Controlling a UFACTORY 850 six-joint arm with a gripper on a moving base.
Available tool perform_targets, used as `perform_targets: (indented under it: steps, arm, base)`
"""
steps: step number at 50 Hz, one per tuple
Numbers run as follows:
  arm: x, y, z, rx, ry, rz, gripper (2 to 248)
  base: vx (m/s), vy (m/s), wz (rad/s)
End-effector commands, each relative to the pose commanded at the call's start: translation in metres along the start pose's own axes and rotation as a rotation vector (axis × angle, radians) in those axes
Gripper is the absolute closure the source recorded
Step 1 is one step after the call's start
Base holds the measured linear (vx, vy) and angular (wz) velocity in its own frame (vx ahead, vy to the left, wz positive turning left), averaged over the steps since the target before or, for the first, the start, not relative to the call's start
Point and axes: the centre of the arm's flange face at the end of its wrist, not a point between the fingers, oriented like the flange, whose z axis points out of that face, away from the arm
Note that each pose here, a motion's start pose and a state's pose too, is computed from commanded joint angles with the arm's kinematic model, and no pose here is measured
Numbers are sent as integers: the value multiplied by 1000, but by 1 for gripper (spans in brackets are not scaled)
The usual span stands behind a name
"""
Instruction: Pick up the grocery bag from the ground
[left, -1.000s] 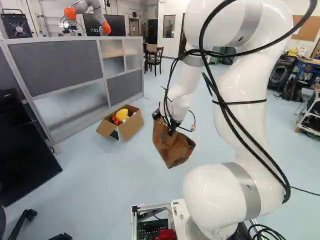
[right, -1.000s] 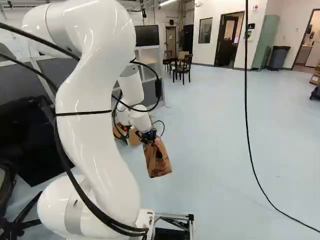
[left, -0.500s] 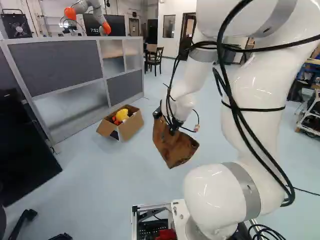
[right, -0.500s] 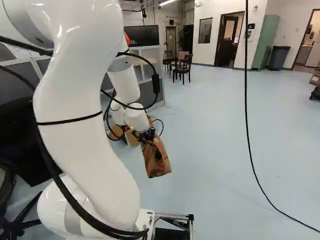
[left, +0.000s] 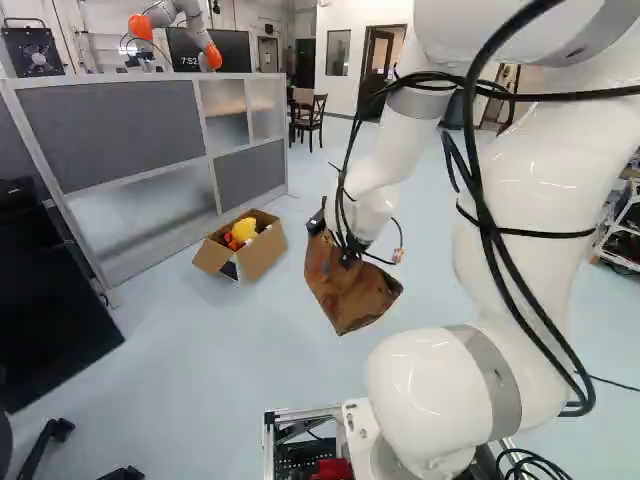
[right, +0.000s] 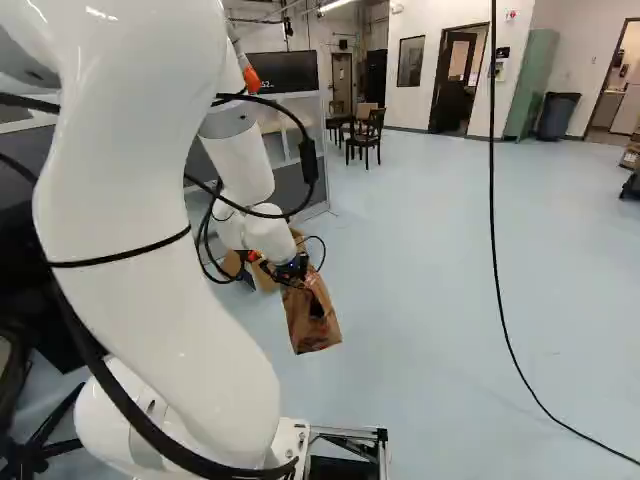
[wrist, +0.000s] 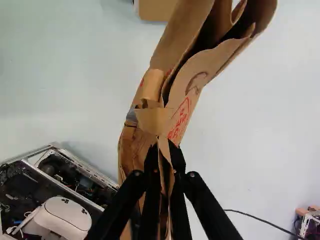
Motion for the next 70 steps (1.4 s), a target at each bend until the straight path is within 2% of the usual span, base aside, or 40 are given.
perform_targets:
  steps: [19,37,54,70]
  arm:
    - [-3,-2,-7,-33,38,48,229]
    - [-8,-6,-19,-87,108,132,229]
    - [-15,-12,-36,-150,209,243,229]
    - [-26,-20,-55,-214,342,376,229]
  base:
    - [0,0,0]
    - [0,0,0]
    - [0,0,0]
    - [0,0,0]
